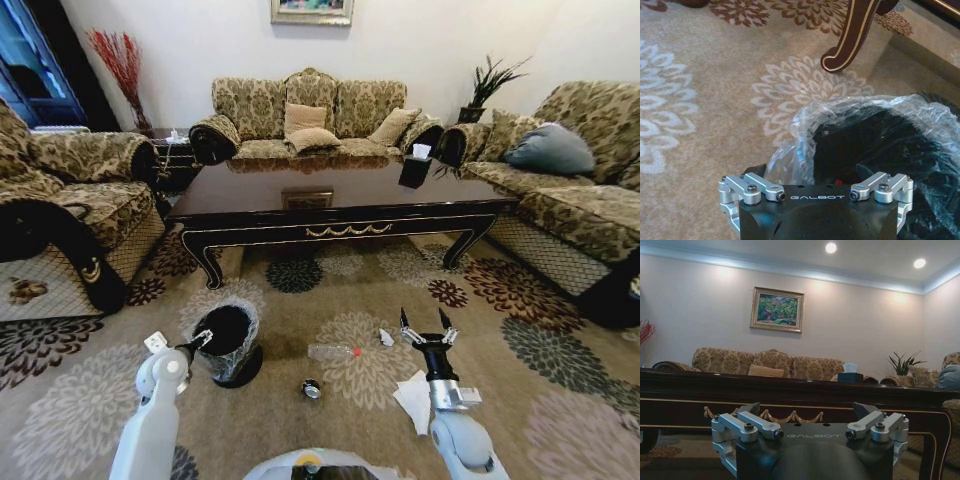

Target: Move to the front of the table and pick up the trash from the floor, then place it into the trash bin.

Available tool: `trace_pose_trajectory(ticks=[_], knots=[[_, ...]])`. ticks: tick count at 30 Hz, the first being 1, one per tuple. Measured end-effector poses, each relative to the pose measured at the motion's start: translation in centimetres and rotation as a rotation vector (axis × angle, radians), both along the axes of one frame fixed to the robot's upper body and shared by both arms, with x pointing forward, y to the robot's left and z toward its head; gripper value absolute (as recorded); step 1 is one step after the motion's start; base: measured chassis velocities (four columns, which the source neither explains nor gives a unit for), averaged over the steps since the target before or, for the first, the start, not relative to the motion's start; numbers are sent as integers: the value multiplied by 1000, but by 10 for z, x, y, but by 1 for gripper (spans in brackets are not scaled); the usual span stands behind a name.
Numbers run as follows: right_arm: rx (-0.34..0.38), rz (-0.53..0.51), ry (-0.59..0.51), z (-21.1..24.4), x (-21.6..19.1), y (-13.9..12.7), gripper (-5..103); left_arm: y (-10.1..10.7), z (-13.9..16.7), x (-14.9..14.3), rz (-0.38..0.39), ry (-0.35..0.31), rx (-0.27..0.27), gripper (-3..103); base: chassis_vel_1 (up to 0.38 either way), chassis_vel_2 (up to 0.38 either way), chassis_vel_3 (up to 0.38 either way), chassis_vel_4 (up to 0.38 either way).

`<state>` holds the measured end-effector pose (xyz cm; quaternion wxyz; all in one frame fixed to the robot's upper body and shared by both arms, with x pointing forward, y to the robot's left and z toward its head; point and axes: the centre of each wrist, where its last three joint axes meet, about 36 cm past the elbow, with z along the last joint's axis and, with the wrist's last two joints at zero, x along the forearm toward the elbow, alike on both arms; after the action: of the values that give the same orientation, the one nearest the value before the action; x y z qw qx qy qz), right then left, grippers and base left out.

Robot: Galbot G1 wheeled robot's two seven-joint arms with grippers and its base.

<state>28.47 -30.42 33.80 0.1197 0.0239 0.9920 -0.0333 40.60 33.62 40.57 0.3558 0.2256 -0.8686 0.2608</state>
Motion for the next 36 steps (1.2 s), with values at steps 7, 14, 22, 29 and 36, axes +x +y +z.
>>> trace_pose_trajectory(ticks=[7,14,22,29,36], knots=[[-1,-3,-2,-1,-1,-1,100,-1,1,2,-5,-2,-3,91,0,0,0,0],[-1,-4,-4,-1,-1,-2,100,2,-5,-4,-4,17,4,64,0,0,0,0],[0,-2,-7,-1,-2,0,100,5,-14,-16,-3,49,22,30,0,0,0,0],[-2,-18,-9,-1,-2,0,100,9,-17,-26,1,70,62,9,0,0,0,0],[59,-149,58,-4,4,2,100,16,-11,-39,-1,65,93,1,0,0,0,0]])
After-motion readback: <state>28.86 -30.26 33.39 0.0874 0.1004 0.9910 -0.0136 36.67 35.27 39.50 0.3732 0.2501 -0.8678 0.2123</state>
